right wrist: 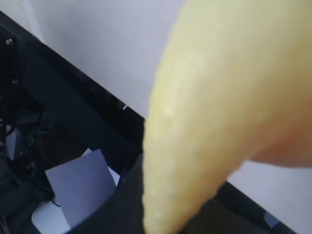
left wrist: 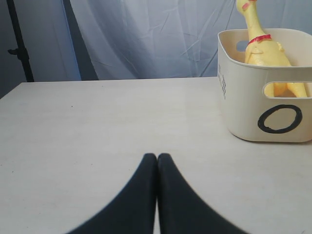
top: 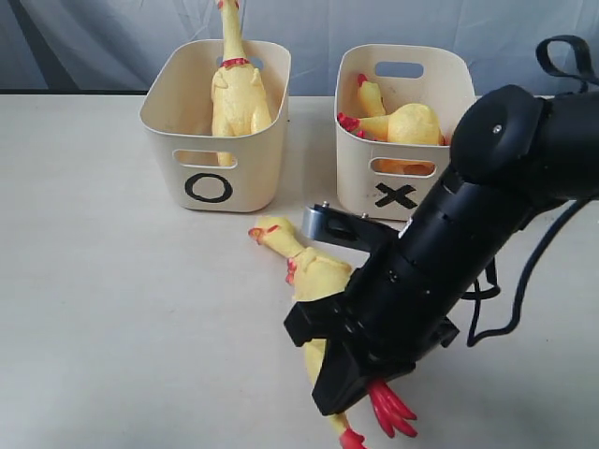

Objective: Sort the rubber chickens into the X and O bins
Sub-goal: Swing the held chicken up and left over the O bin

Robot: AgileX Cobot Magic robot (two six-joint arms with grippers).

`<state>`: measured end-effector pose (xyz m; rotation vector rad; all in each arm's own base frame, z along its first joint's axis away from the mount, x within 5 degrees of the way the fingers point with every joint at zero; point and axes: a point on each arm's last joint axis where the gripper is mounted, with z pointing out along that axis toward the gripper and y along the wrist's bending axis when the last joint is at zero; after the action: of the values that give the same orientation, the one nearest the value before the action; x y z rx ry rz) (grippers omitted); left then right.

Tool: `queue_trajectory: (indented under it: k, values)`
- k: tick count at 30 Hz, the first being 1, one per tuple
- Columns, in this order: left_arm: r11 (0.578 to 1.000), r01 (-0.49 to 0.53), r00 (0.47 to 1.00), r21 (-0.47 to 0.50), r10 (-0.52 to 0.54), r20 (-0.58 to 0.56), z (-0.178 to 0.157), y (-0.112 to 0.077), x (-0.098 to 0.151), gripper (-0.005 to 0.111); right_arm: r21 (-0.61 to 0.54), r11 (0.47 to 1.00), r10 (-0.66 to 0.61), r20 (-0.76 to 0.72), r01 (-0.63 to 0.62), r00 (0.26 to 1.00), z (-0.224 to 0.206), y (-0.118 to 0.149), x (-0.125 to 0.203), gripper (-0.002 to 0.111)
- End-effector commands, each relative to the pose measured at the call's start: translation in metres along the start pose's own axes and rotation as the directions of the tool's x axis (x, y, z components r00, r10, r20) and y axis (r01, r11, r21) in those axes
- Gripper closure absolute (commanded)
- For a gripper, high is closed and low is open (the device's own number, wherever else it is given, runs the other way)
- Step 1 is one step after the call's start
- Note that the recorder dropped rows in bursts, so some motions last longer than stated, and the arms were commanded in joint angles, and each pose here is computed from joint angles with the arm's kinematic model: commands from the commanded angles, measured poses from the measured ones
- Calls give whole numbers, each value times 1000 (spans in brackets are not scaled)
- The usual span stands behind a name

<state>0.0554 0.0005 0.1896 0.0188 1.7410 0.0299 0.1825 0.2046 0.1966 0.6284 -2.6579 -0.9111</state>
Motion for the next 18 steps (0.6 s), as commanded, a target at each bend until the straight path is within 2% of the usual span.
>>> queue_trajectory:
  k: [1,5,18]
  values:
    - [1000,4,1000,2,-4,12,0,0,-1,107,-25,999,-47,-30,46,998,-9,8,13,109]
    - [1000,4,1000,2,-4,12,0,0,-1,107,-53,995,-87,-75,83,993,-16,15,24,109]
    - [1000,4,1000,2,-4,12,0,0,-1,107,-188,953,-222,90,236,971,-42,46,40,109]
